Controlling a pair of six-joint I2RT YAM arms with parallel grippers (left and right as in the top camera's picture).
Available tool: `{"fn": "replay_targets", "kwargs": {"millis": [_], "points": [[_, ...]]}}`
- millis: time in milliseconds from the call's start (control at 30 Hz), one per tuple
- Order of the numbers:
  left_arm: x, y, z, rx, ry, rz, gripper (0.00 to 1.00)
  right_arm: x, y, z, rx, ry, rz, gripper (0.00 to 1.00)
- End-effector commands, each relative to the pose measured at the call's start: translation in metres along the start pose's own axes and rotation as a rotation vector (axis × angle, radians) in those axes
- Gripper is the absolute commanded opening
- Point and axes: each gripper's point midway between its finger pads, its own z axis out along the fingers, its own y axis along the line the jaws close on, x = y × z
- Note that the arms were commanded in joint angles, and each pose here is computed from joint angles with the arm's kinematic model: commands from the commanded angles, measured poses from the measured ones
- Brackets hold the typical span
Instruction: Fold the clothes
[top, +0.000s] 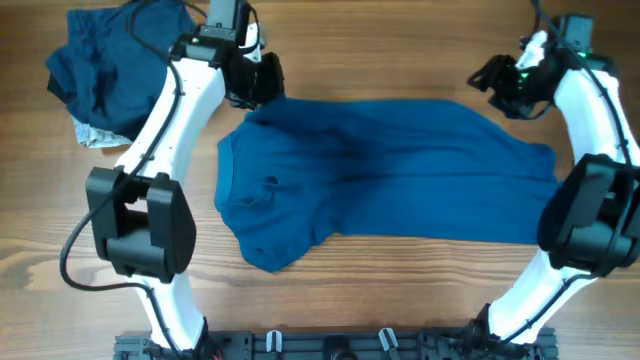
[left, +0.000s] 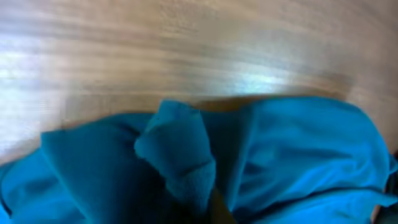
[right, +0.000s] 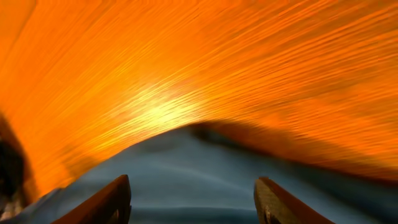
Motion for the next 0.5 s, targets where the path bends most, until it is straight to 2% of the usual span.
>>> {"fn": "replay_targets", "kwargs": {"millis": [0,167,367,467], "points": [[0.01,-0.014,-0.009,0.001,0.01,0.049,0.04,-0.002,-0.021,0.001,0.092,-0.012,-0.036,0.64],[0.023,-0.013,-0.008,-0.019,0.058,0.044,0.04,-0.003,-0.056,0.007,0.267,-0.016,-0.038,0.66],[0.024,-0.005,-0.009,-0.054,0.058,0.043,0.04,0.006,-0.092,0.037,0.294,0.065,-0.055,0.67],[0.024,-0.004,-0.009,-0.064,0.058,0.055,0.04,0.001,-0.101,0.043,0.286,0.057,-0.063,0.67]]}}
